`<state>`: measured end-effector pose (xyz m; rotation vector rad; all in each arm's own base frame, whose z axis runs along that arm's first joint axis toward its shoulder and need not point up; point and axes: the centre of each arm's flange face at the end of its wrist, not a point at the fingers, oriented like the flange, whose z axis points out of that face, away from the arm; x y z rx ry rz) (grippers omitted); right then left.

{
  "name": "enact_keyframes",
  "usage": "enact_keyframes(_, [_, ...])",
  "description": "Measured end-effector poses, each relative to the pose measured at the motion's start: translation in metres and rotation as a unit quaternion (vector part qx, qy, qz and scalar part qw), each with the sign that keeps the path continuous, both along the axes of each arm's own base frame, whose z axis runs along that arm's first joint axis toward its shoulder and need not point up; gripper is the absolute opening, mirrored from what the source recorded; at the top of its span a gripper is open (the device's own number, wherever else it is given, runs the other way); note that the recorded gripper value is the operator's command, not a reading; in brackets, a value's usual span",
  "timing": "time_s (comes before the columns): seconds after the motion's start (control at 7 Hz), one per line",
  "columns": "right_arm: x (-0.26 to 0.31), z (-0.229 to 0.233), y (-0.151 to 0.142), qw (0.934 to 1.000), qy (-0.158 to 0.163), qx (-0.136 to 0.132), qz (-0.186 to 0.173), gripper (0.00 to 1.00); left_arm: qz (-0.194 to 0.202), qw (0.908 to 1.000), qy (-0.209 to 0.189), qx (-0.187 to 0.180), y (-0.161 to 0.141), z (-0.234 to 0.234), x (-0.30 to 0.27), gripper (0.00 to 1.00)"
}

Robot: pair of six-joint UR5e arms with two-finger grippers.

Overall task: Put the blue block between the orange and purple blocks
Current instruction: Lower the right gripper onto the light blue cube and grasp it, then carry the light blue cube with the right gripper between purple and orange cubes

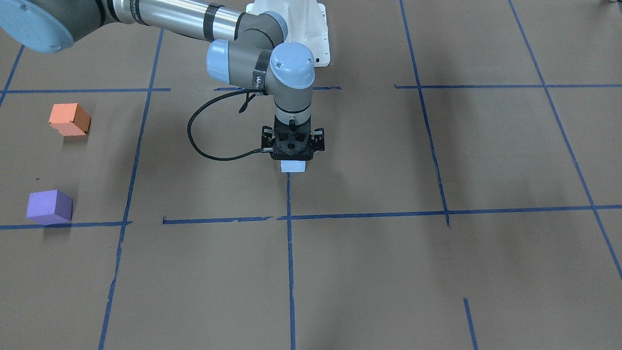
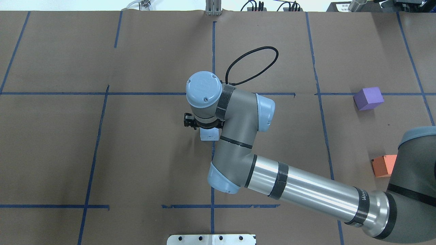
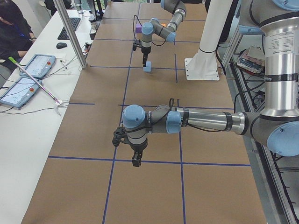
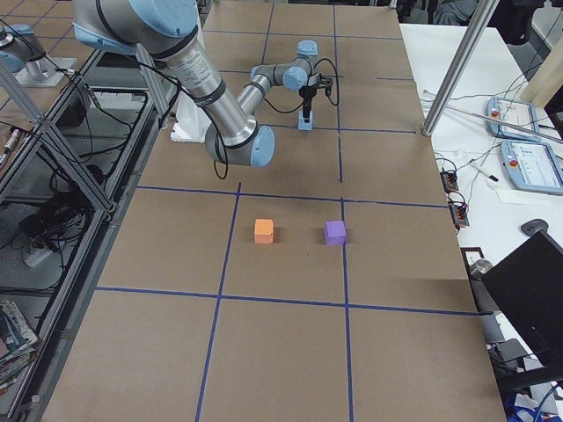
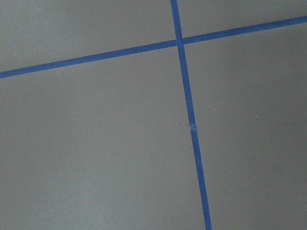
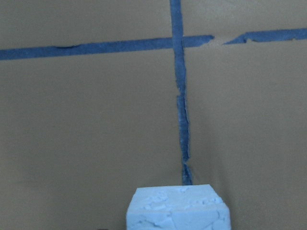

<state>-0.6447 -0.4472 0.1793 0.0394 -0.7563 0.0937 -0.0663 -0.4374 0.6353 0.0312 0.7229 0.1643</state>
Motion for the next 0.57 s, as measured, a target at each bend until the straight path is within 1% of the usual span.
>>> enact_keyframes(0.14, [-0.0044,0.0049,0.0012,1.0000,0.005,-0.001,-0.004,0.58,0.000,1.0000,0.000,-0.001,0.0002,0.0005,0.0000,1.00])
enact_keyframes(0.29, [-0.0058,0.0063,0.0004,1.0000,0.007,-0.001,-0.005,0.39,0.000,1.0000,0.000,-0.001,0.0003,0.0009,-0.0002,1.00])
enact_keyframes(0.43, [-0.0051,0.0033,-0.0020,1.0000,0.006,0.000,-0.004,0.34,0.000,1.0000,0.000,-0.001,0.0004,0.0011,-0.0003,1.00])
enact_keyframes(0.57, [-0.0003,-0.0028,-0.0084,1.0000,0.002,0.000,-0.001,0.34,0.000,1.0000,0.000,-0.001,0.0004,0.0012,-0.0002,1.00])
